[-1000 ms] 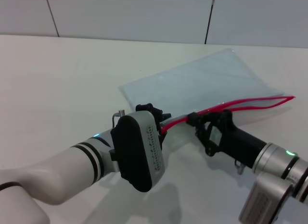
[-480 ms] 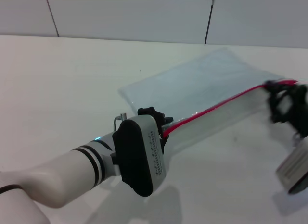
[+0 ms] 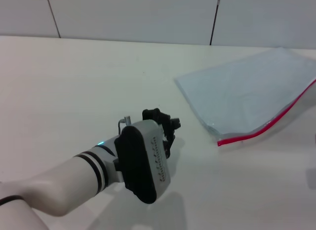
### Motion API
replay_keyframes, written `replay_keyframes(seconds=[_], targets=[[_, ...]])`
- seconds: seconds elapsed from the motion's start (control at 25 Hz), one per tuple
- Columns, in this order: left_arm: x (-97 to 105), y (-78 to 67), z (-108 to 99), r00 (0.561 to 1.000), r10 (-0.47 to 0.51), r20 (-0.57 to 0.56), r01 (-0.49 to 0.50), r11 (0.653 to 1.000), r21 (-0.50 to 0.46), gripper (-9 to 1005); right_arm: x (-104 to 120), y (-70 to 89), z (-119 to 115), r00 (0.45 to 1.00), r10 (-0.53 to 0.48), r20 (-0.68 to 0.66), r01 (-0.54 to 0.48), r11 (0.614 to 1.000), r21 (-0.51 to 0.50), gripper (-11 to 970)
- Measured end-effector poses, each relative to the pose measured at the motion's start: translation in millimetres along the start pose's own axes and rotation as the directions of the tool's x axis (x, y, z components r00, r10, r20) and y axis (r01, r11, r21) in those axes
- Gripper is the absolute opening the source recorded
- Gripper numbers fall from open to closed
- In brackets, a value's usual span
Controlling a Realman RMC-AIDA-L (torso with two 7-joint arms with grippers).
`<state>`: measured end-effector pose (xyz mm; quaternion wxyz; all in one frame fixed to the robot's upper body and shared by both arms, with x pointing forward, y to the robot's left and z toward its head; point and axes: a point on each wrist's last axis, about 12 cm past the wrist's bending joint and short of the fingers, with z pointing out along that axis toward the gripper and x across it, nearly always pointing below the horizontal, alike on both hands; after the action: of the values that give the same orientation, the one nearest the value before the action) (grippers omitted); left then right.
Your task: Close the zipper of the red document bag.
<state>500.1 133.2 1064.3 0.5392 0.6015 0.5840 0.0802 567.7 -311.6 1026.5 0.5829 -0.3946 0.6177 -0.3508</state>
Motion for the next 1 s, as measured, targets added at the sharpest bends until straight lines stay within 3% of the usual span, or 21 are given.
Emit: replay_keyframes(seconds=[0.2,0.32,0.44,0.52,0.6,0.68,0.72,0.76,0.84,1.0], targets=[[7,5.6,-2,0.995,-0.068,0.066,0.076,0.99,-0.121,52,-22,-2.0,-10,0.988,0.12,0.095,-0.132,0.982,0.132,236],[16,14.2,-6,0.983,-0.133,0.125,0.16,0.957,-0.243,105,-34,-6.4,-23,0.956,0.221,0.192,-0.26,0.941,0.216,308],[28,24.3,-17,0.962,-0.181,0.206,0.253,0.878,-0.406,179,-42,-11.3,-33,0.883,0.36,0.3,-0.435,0.868,0.24,364],[38,29.3,-28,0.94,-0.203,0.273,0.321,0.797,-0.511,255,-45,-12.9,-37,0.82,0.446,0.359,-0.537,0.817,0.21,401],[48,34.4,-36,0.91,-0.23,0.346,0.399,0.715,-0.575,331,-45,-14.1,-38,0.738,0.54,0.405,-0.635,0.759,0.143,439],[57,40.1,-43,0.873,-0.249,0.419,0.473,0.639,-0.606,486,-45,-15.2,-37,0.652,0.619,0.437,-0.706,0.706,0.052,476],[63,43.3,-47,0.849,-0.258,0.461,0.515,0.597,-0.615,564,-46,-16.0,-36,0.609,0.654,0.45,-0.73,0.683,-0.004,598],[67,44.8,-49,0.834,-0.262,0.485,0.538,0.575,-0.616,603,-47,-16.7,-35,0.571,0.682,0.457,-0.748,0.661,-0.053,721],[76,48.6,-52,0.809,-0.269,0.523,0.577,0.539,-0.614,681,-48,-17.4,-33,0.51,0.73,0.454,-0.767,0.625,-0.143,736],[92,53.4,-54,0.766,-0.33,0.553,0.641,0.469,-0.608,801,-39,-20.2,-33,0.473,0.773,0.423,-0.786,0.587,-0.193,767]])
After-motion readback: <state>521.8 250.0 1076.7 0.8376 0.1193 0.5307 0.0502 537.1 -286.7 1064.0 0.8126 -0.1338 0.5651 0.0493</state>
